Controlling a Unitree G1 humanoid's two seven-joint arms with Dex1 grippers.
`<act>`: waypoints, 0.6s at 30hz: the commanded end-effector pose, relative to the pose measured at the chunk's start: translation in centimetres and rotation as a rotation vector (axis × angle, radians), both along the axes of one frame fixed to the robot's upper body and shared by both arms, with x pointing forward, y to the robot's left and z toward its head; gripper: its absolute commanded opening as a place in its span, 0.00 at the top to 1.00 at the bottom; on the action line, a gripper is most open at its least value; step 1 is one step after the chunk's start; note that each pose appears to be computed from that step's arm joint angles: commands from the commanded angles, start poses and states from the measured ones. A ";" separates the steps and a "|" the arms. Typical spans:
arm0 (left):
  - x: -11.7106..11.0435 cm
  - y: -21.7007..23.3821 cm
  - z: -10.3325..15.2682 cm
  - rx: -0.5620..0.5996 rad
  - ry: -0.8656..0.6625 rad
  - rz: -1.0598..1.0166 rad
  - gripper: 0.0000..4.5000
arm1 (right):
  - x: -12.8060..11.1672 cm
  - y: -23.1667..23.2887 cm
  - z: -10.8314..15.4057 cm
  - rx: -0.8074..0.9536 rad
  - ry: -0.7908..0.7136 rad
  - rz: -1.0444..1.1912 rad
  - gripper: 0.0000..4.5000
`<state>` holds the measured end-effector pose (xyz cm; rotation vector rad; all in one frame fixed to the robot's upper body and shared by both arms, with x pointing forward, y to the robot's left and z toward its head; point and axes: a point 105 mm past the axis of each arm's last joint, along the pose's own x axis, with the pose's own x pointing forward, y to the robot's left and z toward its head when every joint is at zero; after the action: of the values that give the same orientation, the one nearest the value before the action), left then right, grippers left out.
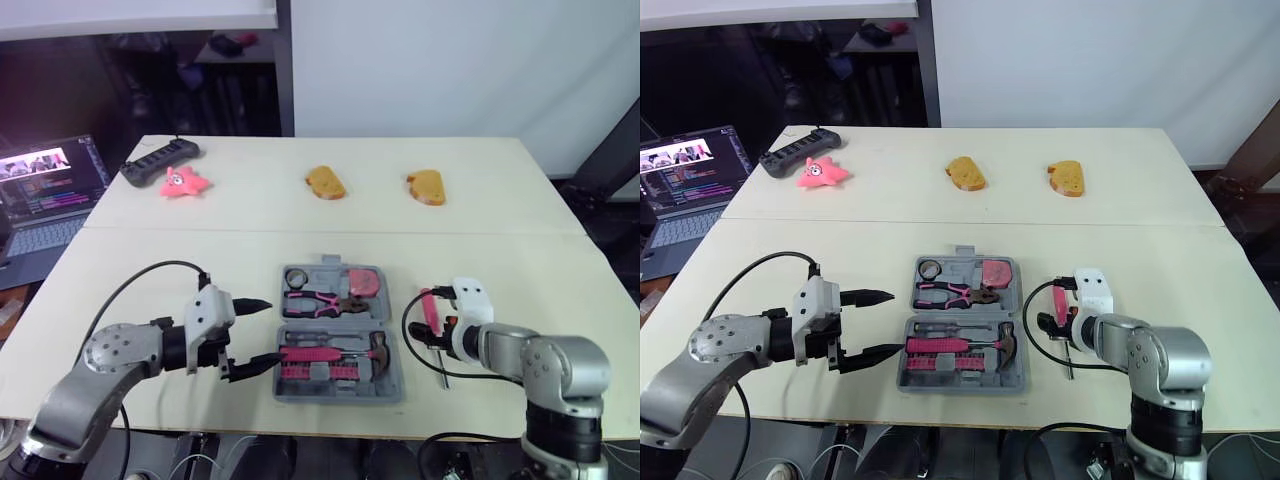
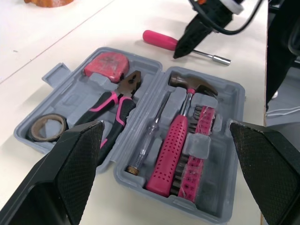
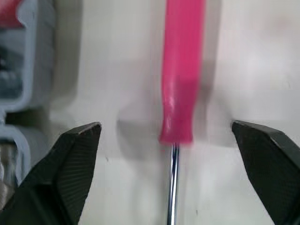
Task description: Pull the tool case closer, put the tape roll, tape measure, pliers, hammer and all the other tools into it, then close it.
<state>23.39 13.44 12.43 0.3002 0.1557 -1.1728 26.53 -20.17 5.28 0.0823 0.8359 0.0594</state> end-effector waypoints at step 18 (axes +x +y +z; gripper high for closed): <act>0.6 0.0 1.2 -0.002 -0.031 -0.038 0.00 | 0.3 1.6 -1.9 -0.187 -0.412 -0.074 0.01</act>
<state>24.08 13.48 13.06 0.3130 0.1437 -1.1983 26.67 -18.44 2.91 -0.0763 0.4494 -0.0615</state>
